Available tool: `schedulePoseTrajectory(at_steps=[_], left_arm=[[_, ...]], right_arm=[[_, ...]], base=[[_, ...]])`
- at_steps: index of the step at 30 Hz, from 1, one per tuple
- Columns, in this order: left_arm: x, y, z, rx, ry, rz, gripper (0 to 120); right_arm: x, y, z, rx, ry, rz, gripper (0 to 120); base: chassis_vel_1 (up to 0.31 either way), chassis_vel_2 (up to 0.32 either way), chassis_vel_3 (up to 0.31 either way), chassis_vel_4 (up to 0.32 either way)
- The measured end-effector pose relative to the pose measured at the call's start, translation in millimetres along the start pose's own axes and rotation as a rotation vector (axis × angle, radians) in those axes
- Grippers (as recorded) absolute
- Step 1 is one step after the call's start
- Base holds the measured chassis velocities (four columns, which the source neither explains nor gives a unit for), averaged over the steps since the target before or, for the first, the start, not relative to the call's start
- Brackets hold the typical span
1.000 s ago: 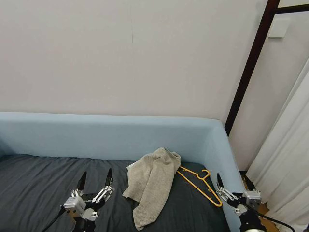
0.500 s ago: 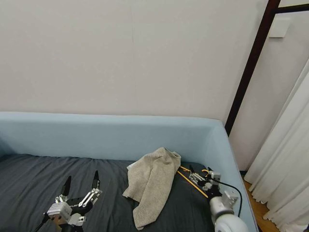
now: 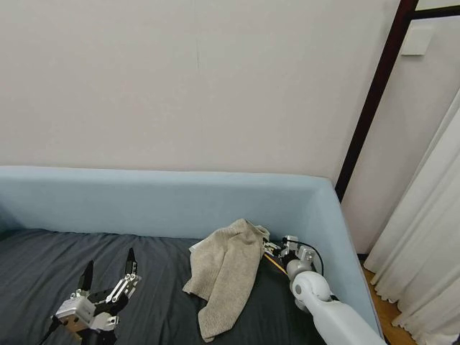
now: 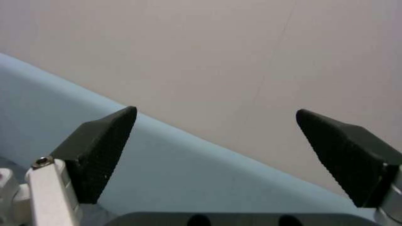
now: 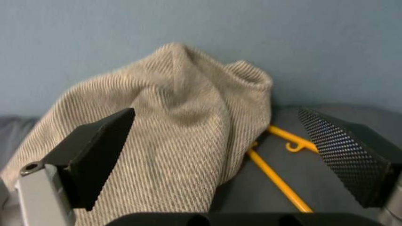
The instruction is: Pick up the clothes from the sofa and hang them on the clothes hanger.
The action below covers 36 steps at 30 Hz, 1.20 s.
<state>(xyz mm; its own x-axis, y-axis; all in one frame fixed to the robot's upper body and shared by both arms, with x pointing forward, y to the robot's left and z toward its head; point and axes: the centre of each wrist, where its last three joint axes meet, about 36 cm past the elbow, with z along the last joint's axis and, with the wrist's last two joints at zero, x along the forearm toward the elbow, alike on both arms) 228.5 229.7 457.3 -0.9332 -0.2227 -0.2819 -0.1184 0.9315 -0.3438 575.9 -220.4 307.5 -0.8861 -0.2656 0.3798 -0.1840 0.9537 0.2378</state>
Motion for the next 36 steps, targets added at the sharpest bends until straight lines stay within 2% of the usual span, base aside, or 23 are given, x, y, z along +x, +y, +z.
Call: schedulePoseTrajectory(at_steps=[7,15,19,33,36], left_arm=[[0,2,3,-0.009,0.005,-0.023,100],[0,9,4,-0.034,0.006,-0.054,100],[1,7,5,-0.028,0.006,-0.067,100],[4,5,-4,-0.039,-0.008,-0.078,100],[4,5,-4,-0.041,-0.008,-0.079,100]], right_arm=[[-29,-18,27,0.091,0.048,-0.124,100],[-44,7,46,0.124,0.026,-0.051,100],[-51,22,65,0.128,0.067,-0.044,100],[-44,14,93,0.134,0.128,-0.003,100],[-42,14,95,0.115,0.127,-0.031,94]], base=[[0.0,0.0,0.0,0.0],[0.0,0.0,0.0,0.0],[0.0,0.0,0.0,0.0],[0.0,0.0,0.0,0.0],[0.0,0.0,0.0,0.0]])
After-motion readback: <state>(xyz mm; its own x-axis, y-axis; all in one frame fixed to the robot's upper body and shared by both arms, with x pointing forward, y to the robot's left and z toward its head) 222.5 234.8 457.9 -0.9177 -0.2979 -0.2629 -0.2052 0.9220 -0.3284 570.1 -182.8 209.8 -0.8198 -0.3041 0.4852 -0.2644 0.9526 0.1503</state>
